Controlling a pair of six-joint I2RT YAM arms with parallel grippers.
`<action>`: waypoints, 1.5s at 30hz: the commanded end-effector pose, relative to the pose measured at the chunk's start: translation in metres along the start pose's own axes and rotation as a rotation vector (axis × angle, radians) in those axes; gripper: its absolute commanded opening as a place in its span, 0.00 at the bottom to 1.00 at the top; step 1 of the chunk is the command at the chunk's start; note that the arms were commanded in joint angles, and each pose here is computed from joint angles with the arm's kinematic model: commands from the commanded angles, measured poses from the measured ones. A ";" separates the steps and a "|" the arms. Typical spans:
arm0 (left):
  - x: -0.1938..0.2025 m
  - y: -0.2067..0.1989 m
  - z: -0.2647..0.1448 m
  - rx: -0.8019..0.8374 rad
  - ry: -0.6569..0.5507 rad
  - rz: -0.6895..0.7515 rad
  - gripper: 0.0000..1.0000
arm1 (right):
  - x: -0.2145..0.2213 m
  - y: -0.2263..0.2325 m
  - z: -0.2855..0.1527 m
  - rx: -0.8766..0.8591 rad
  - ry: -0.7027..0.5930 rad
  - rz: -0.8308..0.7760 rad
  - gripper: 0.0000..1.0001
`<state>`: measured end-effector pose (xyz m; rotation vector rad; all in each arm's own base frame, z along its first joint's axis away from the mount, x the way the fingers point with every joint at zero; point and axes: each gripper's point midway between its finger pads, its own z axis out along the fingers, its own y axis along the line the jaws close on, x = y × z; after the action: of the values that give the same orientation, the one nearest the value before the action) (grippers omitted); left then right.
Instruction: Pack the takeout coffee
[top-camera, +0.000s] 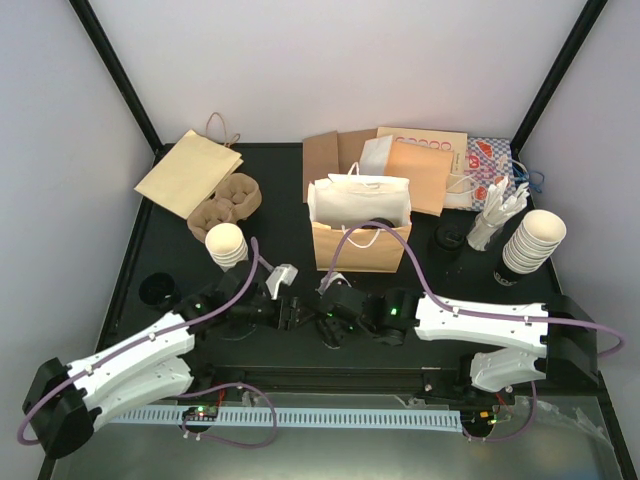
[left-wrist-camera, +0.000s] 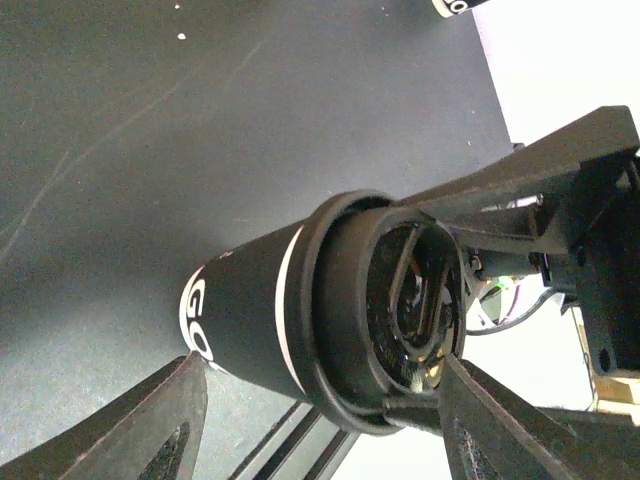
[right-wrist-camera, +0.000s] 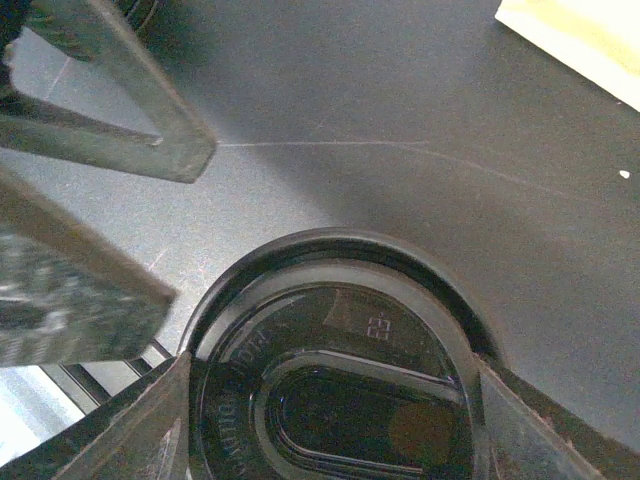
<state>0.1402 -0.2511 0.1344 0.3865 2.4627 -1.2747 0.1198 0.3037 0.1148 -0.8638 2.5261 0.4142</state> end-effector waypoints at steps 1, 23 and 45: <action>0.011 0.003 -0.011 -0.022 0.016 -0.038 0.65 | 0.105 -0.038 0.028 0.147 0.407 0.060 0.64; 0.051 -0.003 0.005 0.170 0.042 -0.188 0.63 | 0.067 -0.031 0.022 0.180 0.296 0.118 0.64; 0.055 -0.015 0.013 0.247 -0.054 -0.307 0.63 | 0.042 -0.026 0.006 0.230 0.130 0.377 0.64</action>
<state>0.0841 -0.2581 0.1012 0.0518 2.4487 -1.6416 0.1300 0.3030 0.1241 -0.3863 2.6286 0.3953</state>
